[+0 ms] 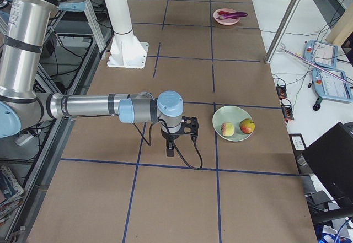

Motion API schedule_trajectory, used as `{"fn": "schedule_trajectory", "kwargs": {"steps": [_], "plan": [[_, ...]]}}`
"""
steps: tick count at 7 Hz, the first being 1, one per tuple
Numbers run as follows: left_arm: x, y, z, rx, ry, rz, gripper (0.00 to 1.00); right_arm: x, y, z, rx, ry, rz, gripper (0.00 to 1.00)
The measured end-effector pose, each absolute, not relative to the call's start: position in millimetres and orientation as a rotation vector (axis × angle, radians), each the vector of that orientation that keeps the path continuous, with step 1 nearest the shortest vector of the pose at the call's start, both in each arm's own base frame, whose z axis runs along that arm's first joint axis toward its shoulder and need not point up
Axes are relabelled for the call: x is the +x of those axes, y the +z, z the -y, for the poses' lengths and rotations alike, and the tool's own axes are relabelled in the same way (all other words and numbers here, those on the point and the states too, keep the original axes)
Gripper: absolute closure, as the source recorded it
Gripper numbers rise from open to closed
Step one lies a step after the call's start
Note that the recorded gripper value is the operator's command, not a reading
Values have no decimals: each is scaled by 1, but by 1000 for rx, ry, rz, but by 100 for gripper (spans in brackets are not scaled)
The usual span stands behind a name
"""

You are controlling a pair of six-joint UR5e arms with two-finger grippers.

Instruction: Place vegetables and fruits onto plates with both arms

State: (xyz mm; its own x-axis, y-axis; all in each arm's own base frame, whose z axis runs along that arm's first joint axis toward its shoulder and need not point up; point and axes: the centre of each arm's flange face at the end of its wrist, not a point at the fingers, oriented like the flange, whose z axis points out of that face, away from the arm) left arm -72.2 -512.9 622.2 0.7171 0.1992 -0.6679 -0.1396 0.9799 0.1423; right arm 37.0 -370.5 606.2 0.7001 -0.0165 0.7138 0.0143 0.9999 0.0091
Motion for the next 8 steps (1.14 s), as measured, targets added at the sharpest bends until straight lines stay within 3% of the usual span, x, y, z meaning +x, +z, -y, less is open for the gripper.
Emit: {"fn": "schedule_trajectory", "kwargs": {"steps": [8], "plan": [[-72,631,498,67,188,-749,0,37,607,369,1,-16,797,0]]}}
